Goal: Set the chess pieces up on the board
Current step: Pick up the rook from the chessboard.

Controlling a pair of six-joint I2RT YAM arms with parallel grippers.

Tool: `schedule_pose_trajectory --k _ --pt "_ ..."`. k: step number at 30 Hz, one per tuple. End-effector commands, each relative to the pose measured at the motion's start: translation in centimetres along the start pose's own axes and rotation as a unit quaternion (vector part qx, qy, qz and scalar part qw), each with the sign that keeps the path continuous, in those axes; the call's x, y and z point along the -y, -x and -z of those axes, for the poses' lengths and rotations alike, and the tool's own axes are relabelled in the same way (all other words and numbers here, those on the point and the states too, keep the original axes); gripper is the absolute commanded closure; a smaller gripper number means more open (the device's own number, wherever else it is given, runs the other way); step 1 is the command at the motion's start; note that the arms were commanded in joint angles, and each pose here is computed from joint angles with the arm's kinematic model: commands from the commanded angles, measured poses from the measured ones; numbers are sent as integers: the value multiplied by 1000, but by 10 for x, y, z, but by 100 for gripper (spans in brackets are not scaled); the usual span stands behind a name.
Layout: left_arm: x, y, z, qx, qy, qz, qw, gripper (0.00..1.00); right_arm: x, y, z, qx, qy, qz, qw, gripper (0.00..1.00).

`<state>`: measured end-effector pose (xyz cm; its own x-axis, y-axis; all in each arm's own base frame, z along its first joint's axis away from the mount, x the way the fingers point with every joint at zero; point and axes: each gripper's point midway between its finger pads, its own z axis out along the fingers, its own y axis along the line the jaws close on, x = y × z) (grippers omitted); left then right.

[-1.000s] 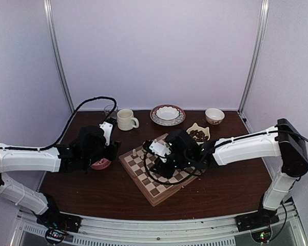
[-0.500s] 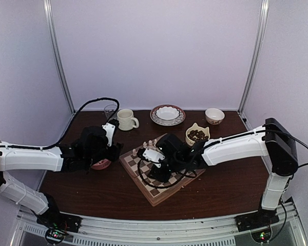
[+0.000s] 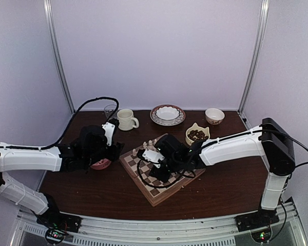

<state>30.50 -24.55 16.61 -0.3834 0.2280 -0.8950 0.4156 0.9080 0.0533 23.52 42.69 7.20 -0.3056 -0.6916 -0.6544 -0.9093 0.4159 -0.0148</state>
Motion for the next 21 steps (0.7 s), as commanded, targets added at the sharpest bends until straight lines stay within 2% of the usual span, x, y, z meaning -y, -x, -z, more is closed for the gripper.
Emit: schedule_pose_trajectory --k 1,5,8,12,21 --pt "3 22 4 26 -10 17 999 43 1 8 -1 4 -9 2 1000 76" --pt "3 23 5 27 -11 17 999 43 1 6 -3 0 -9 2 1000 73" --pt "3 23 5 26 -12 17 999 43 1 7 -3 0 -8 1 1000 77" --pt "3 23 5 26 -12 16 999 43 2 7 -1 0 -11 2 1000 88" --pt "3 25 8 29 -14 17 999 43 20 18 23 35 -63 -5 997 92"
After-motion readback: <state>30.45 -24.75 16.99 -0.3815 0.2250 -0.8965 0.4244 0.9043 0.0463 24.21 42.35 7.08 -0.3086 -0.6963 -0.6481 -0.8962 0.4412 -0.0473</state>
